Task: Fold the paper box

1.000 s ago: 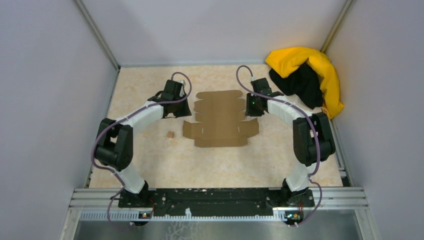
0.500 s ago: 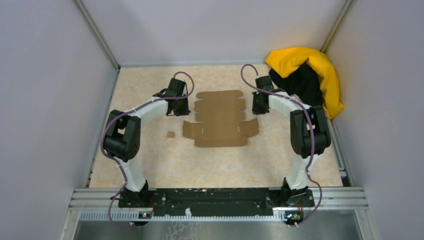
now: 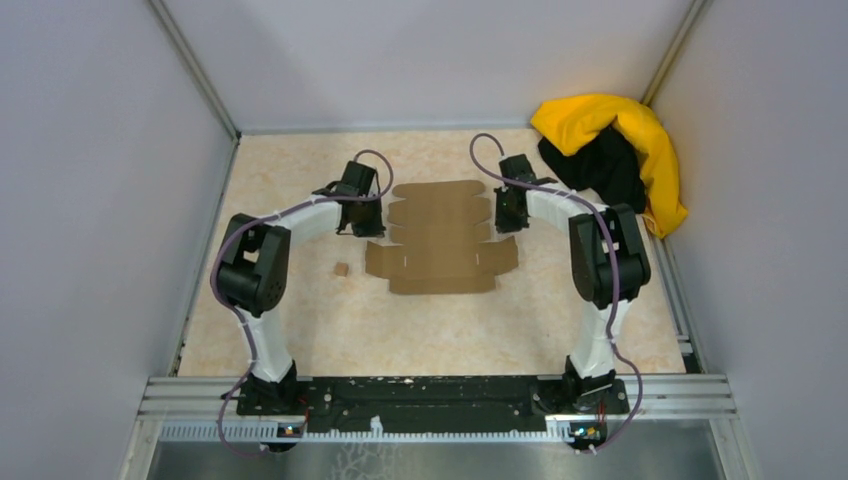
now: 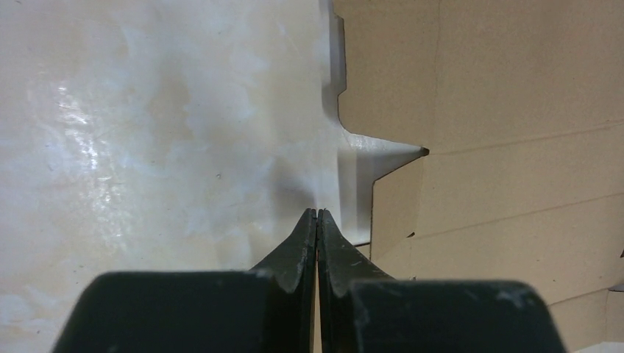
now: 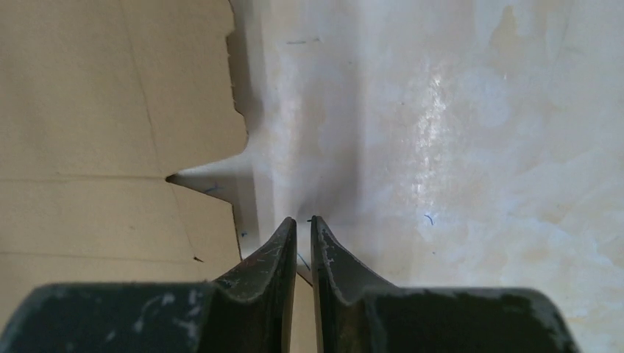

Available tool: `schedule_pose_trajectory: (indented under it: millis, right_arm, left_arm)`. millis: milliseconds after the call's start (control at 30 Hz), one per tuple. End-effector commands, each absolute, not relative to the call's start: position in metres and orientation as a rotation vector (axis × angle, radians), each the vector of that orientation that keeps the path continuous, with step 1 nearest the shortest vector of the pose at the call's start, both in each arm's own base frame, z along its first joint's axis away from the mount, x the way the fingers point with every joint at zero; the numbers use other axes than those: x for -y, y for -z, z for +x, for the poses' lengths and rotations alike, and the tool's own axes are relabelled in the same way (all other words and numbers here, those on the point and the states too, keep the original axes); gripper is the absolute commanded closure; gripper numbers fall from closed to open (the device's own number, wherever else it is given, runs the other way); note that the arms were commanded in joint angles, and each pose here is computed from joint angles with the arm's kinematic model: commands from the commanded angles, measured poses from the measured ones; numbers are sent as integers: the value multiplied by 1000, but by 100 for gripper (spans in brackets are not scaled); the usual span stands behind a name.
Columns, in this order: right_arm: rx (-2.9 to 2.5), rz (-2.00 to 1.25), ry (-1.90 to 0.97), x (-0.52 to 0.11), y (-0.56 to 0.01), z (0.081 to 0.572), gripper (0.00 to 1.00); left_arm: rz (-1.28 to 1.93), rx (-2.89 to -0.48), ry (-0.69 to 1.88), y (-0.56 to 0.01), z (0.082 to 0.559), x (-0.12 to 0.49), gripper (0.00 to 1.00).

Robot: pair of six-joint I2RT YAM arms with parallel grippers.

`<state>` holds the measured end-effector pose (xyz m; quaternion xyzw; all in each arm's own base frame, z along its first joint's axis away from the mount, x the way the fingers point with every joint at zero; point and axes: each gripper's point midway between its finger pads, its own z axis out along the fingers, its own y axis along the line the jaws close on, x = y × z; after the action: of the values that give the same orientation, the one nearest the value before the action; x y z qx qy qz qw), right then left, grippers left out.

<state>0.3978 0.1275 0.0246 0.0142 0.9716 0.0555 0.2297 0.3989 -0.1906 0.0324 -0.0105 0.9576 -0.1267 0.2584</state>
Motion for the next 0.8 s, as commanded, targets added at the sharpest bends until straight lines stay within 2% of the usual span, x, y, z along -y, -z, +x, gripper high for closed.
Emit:
schedule_pose_trajectory:
  millis: [0,767]
  right_arm:
    - [-2621,-11,-196,-146,-37,417,87]
    - [-2586,-111,-283,-179,-57,410,87]
  left_arm:
    - [-8,-2600,411,-29,397,205,96]
    - [66,-2554,482,-52,398,242,96]
